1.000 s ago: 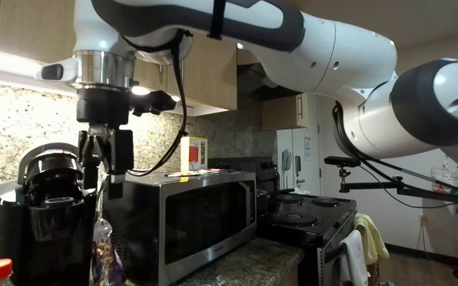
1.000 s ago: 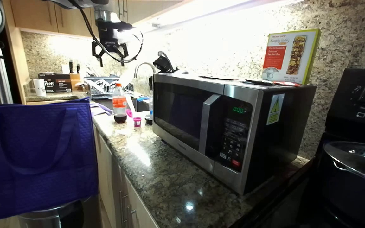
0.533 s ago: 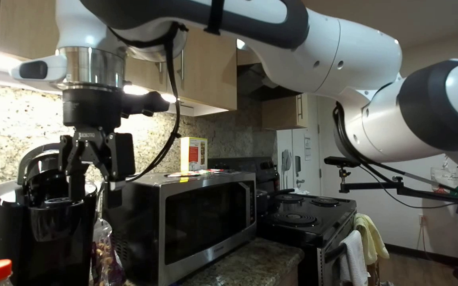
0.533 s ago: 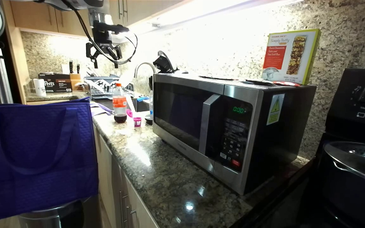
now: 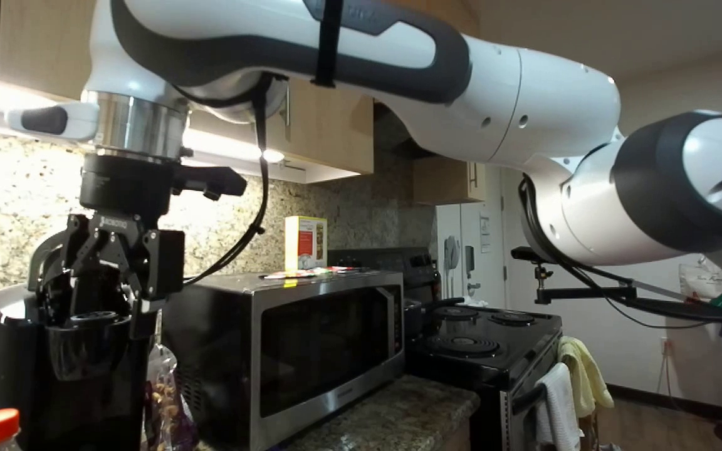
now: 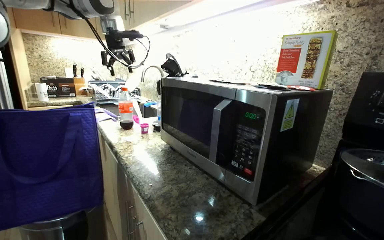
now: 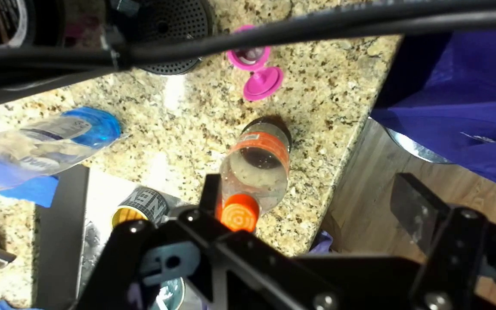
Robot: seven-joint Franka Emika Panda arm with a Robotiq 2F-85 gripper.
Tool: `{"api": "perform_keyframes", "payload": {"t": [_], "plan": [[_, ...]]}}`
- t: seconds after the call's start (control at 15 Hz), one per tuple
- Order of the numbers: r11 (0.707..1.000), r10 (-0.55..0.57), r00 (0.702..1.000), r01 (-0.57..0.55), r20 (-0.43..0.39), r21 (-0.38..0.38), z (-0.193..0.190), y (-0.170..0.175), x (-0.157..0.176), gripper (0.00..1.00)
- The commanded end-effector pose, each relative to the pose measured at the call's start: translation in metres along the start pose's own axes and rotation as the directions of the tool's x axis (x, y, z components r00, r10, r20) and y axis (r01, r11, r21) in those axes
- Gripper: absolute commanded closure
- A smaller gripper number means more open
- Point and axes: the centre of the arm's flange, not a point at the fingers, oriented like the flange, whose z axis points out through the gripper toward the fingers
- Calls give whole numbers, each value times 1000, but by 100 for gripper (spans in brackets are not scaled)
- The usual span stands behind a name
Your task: Put the Coca Cola bottle on top of the microwave.
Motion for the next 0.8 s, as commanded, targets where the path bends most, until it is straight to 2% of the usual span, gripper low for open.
{"api": "perform_keyframes", "payload": {"t": [0.0,0.2,0.33,0.73], "plan": [[995,-91,994,92,-61,26,12,46,10,0],[983,-169,976,178,-139,52,22,56,20,0],[978,-187,970,199,-155,64,23,59,28,0],[990,-134,982,138,-137,22,22,69,40,0]]}}
